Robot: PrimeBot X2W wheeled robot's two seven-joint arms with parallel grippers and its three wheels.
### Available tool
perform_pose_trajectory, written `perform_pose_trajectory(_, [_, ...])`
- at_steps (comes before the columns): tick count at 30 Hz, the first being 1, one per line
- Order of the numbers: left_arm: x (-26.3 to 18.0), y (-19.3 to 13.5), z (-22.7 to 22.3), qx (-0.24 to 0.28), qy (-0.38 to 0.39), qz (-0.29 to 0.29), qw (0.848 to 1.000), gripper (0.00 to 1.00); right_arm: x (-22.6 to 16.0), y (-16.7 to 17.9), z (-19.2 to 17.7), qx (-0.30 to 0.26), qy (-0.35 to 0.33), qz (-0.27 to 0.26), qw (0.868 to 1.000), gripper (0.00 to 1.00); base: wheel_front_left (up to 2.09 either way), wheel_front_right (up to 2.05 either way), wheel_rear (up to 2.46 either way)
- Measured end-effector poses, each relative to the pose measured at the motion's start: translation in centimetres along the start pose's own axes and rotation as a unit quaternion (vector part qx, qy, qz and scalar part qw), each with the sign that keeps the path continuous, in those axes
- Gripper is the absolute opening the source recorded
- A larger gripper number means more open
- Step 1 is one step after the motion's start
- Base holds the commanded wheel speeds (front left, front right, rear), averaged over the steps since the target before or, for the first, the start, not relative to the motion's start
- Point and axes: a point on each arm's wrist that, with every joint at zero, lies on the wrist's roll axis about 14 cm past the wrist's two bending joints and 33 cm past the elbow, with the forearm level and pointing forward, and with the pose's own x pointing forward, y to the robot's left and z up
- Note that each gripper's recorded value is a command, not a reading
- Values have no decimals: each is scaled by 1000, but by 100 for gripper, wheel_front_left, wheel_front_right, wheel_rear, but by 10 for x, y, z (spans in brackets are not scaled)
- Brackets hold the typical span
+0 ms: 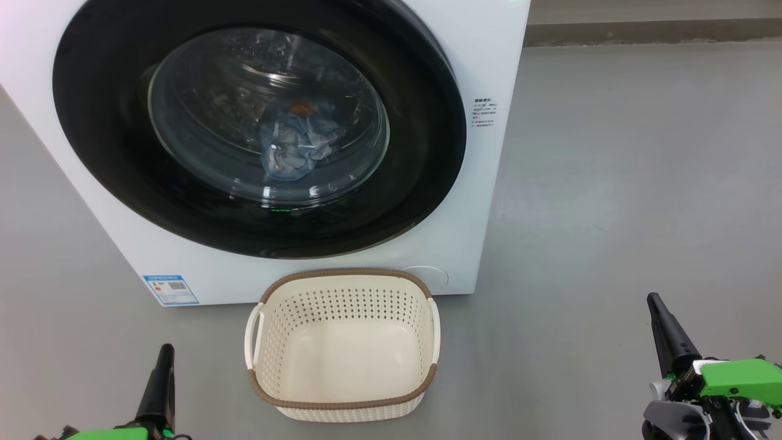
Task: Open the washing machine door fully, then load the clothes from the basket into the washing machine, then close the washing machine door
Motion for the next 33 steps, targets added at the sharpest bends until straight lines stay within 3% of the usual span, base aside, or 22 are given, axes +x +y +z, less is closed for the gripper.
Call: perform_pose_trajectory(33, [0,0,0,0,0,0,1000,0,0,0,0,0,0,0,1000,0,0,0,0])
